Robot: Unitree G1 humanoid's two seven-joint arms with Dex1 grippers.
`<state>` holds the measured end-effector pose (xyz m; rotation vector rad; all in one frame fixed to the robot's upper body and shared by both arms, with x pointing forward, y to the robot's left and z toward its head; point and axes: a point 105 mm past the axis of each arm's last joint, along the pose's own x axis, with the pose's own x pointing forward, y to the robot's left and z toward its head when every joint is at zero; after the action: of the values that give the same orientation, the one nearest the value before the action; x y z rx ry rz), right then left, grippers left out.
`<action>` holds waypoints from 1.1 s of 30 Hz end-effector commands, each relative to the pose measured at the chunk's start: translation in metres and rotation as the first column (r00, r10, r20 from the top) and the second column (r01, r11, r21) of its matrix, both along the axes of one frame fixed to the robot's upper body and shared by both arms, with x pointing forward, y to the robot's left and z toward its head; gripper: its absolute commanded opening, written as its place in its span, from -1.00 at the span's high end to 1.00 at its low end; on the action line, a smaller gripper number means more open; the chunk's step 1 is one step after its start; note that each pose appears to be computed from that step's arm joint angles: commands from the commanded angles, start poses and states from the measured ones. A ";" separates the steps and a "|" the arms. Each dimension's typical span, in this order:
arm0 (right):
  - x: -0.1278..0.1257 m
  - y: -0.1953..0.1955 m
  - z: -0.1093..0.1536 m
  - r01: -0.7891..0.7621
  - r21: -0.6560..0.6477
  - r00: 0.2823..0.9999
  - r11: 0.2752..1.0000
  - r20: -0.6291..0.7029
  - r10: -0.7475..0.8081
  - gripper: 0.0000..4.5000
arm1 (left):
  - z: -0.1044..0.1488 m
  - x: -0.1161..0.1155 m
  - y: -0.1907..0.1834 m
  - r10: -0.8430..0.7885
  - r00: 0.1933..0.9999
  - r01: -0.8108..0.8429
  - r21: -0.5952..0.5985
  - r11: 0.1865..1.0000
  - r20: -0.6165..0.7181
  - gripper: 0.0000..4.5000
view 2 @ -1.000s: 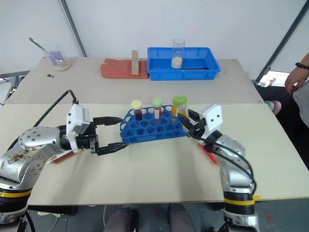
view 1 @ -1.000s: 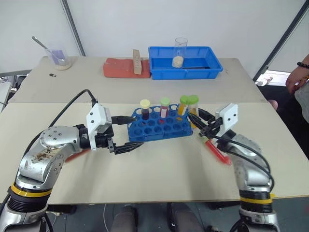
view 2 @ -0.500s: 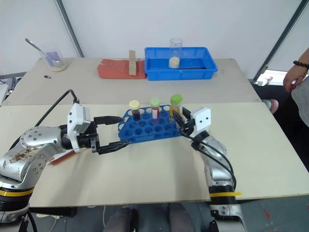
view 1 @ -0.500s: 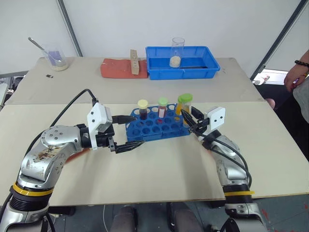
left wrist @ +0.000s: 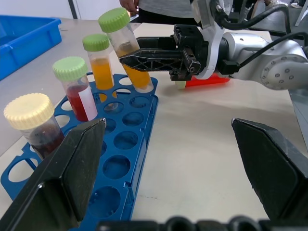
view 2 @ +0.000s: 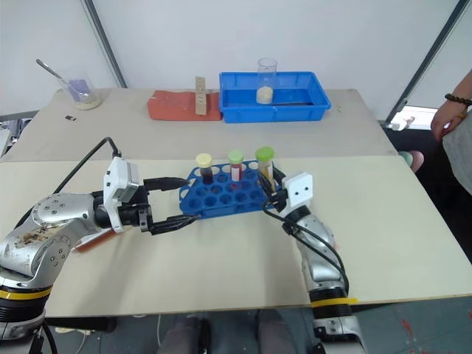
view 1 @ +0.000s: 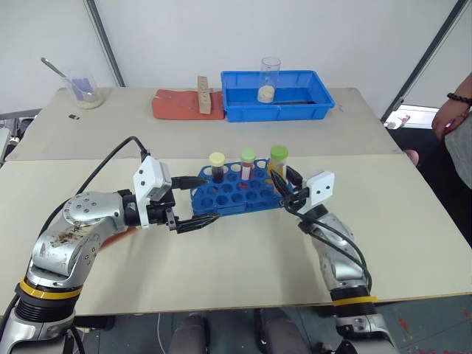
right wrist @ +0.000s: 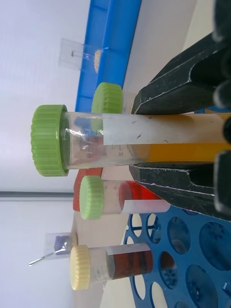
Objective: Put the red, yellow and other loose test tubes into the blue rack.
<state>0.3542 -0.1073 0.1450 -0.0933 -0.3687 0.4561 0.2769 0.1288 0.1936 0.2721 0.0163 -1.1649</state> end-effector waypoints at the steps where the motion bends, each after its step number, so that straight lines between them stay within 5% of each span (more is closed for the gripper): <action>1: 0.001 -0.002 -0.003 0.046 0.031 0.999 0.998 0.014 -0.047 0.57 | 0.017 -0.002 -0.005 -0.011 0.999 0.013 -0.028 1.000 0.050 -1.00; 8: -0.001 -0.007 -0.019 0.130 0.155 0.991 0.979 -0.050 -0.124 0.57 | 0.021 0.002 -0.006 0.015 0.999 -0.012 -0.053 0.998 0.051 -1.00; 16: -0.008 -0.006 -0.020 0.126 0.138 0.992 0.982 -0.019 -0.125 0.57 | 0.023 0.006 -0.011 0.024 0.998 -0.019 -0.068 0.998 0.061 -1.00; 17: -0.009 -0.007 -0.019 0.119 0.136 0.993 0.984 -0.019 -0.117 0.11 | 0.023 0.007 -0.011 0.023 0.998 -0.019 -0.068 0.997 0.063 -1.00; 24: -0.018 -0.026 -0.017 0.091 0.019 0.995 0.996 -0.052 -0.090 -0.90 | 0.019 0.005 -0.014 0.024 0.998 -0.020 -0.063 0.998 0.064 -1.00; 31: -0.064 -0.048 0.010 -0.035 -0.163 0.985 0.986 -0.173 0.007 -0.90 | 0.004 -0.002 -0.009 -0.001 0.998 -0.002 0.043 0.999 0.057 -1.00; 33: -0.072 -0.059 0.016 0.010 -0.257 0.970 0.966 -0.233 -0.072 -0.90 | -0.004 -0.010 -0.008 -0.049 0.998 0.045 0.087 0.995 0.047 -1.00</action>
<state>0.2894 -0.1625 0.1433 -0.2663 -0.0727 0.4904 0.2770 0.1245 0.1854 0.3234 0.0464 -1.1543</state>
